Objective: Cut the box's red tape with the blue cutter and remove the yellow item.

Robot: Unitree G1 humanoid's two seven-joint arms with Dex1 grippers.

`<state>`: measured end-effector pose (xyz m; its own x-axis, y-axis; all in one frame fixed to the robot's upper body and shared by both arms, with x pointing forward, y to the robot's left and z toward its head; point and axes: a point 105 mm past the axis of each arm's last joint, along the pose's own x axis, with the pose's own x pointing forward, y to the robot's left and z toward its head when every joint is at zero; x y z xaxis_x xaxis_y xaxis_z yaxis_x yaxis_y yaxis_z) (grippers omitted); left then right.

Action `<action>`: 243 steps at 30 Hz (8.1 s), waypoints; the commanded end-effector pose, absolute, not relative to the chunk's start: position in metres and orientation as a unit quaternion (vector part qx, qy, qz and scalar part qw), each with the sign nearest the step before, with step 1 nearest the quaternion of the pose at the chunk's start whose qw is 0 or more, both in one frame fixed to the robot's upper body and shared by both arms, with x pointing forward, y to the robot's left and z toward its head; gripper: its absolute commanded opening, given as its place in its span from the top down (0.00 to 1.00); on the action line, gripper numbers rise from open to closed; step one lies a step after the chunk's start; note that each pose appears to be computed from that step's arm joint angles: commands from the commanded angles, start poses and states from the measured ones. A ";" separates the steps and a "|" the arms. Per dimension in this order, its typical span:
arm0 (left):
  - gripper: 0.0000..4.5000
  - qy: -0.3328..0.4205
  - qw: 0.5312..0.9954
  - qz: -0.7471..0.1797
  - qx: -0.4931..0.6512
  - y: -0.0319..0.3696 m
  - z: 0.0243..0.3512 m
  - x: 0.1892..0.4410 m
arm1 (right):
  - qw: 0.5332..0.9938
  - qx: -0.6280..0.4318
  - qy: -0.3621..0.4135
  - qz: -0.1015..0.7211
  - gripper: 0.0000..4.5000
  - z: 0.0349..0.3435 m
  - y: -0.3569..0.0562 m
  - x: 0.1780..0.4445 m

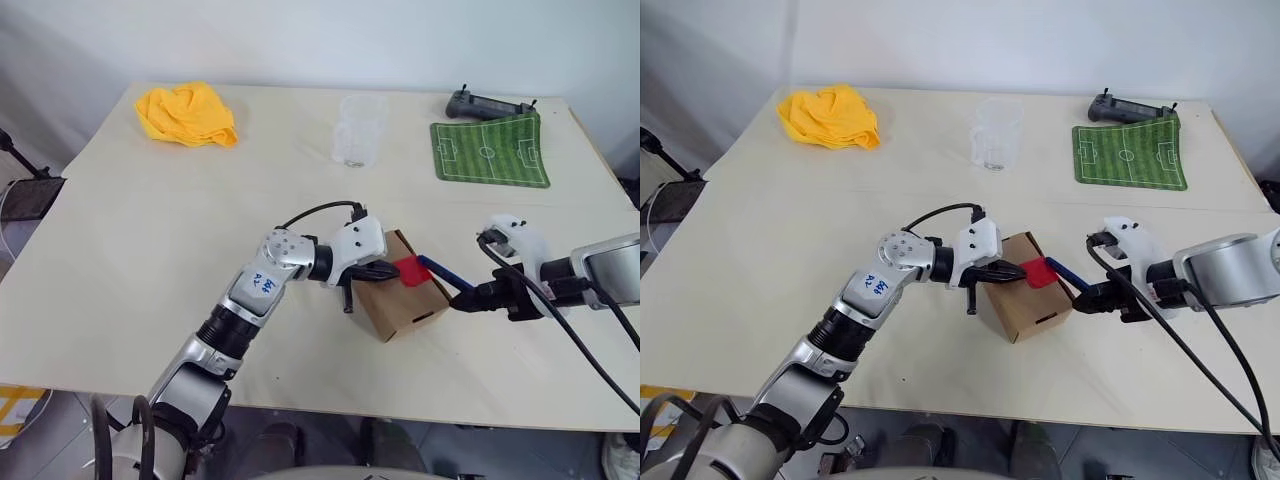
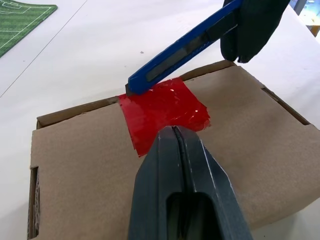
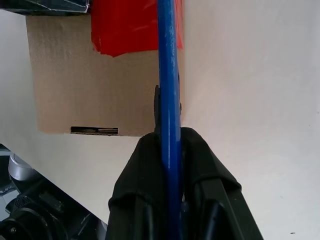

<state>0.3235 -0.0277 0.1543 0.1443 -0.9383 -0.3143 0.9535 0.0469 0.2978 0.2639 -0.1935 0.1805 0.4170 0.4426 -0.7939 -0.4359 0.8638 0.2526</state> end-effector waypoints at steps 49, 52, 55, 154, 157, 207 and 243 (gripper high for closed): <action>1.00 0.043 0.712 -0.661 0.231 -0.026 0.144 0.324 | 0.874 0.011 0.401 0.275 0.96 0.213 -0.200 0.255; 1.00 0.041 0.712 -0.661 0.232 -0.026 0.146 0.324 | 0.880 0.017 0.392 0.268 0.96 0.210 -0.194 0.267; 1.00 0.032 0.715 -0.661 0.227 -0.023 0.150 0.325 | 0.891 0.017 0.380 0.248 0.96 0.209 -0.197 0.271; 1.00 0.015 0.649 -0.744 0.160 0.075 0.197 0.305 | 0.909 0.059 0.240 0.335 0.17 0.172 -0.178 0.238; 1.00 0.012 0.635 -0.753 0.175 0.056 0.194 0.305 | 0.907 0.089 0.228 0.342 0.00 0.181 -0.160 0.249; 1.00 0.051 0.639 -0.733 0.227 0.024 0.155 0.305 | 0.911 0.078 0.353 0.197 0.00 0.150 -0.163 0.260; 1.00 0.088 0.654 -0.709 0.250 0.022 0.131 0.307 | 0.901 0.014 0.399 0.169 0.00 0.131 -0.182 0.272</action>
